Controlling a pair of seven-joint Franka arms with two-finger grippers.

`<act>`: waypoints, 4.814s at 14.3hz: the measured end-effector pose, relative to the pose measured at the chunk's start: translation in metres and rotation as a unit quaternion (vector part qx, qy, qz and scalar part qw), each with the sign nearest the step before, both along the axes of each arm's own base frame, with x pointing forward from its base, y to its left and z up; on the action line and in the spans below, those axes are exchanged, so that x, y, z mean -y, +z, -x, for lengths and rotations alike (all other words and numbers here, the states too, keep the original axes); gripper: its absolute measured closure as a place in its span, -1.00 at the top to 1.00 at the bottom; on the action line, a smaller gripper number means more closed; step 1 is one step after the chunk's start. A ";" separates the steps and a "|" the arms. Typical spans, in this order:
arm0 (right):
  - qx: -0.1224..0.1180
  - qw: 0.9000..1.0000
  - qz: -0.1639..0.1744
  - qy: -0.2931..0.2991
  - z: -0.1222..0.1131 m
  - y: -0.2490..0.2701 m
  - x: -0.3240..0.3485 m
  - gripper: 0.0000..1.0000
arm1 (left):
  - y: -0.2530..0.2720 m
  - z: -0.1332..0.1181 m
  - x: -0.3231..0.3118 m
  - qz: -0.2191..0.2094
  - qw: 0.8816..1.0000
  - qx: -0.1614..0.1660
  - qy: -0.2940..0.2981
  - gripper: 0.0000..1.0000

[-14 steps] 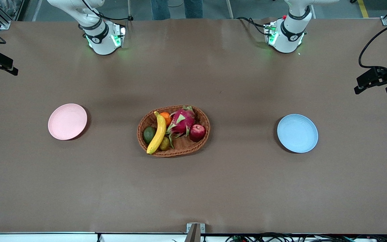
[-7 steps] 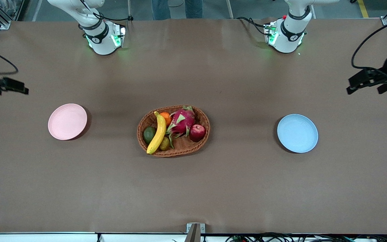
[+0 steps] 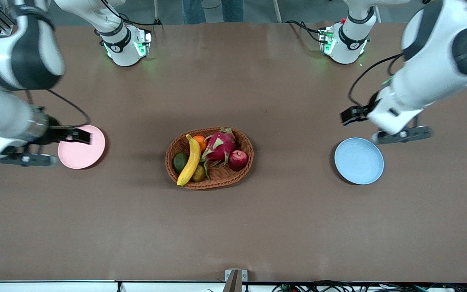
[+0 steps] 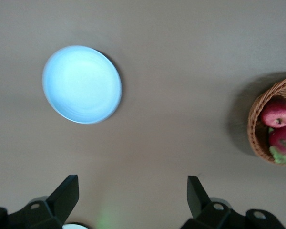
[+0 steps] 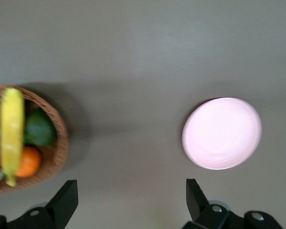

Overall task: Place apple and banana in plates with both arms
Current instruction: 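Reach the right gripper to the banana while the left gripper reaches the apple, then close the right gripper on the banana while the left gripper grasps the apple, then carry the banana to the pink plate while the left gripper lifts the apple, then lower the banana onto the pink plate while the left gripper lowers the apple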

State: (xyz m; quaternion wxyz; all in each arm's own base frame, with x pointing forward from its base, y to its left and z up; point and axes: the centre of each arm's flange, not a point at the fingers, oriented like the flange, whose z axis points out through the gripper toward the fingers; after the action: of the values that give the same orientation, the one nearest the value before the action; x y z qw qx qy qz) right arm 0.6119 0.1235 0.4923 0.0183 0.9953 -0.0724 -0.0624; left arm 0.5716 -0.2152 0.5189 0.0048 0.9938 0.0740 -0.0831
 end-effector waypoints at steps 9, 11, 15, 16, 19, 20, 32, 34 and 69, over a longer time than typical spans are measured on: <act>0.026 0.964 0.058 -0.258 -0.009 -0.137 -0.206 1.00 | -0.144 0.004 0.193 0.023 0.964 0.025 0.264 1.00; 0.033 0.956 0.061 -0.285 -0.015 -0.158 -0.228 1.00 | -0.169 0.005 0.214 0.035 0.943 0.027 0.330 1.00; 0.049 0.945 0.053 -0.320 -0.025 -0.193 -0.238 1.00 | -0.210 0.013 0.238 0.033 0.918 0.014 0.395 1.00; 0.047 0.944 0.057 -0.322 -0.025 -0.202 -0.239 1.00 | -0.217 0.015 0.243 0.032 0.915 0.011 0.402 1.00; 0.039 0.944 0.067 -0.321 -0.024 -0.221 -0.238 0.97 | -0.236 0.023 0.254 0.029 0.912 0.006 0.409 1.00; 0.037 0.944 0.069 -0.321 -0.024 -0.226 -0.238 0.95 | -0.241 0.026 0.257 0.027 0.912 0.004 0.408 1.00; 0.008 0.952 0.075 -0.297 -0.019 -0.250 -0.241 -0.08 | -0.268 0.018 0.265 0.045 0.903 0.008 0.427 1.00; -0.015 0.953 0.059 -0.297 -0.027 -0.242 -0.227 -0.08 | -0.268 0.013 0.267 0.055 0.897 0.011 0.438 1.00; -0.049 0.963 -0.266 -0.018 0.086 -0.317 0.300 -0.21 | -0.221 -0.013 -0.155 -0.015 0.967 0.012 0.253 0.52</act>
State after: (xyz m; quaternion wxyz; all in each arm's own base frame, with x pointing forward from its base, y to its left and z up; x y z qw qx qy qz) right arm 0.5264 -0.1770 0.1748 -0.2448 0.9586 -0.0697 -0.1280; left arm 0.5844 -0.0599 0.2978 0.0121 0.9434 0.3246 -0.0665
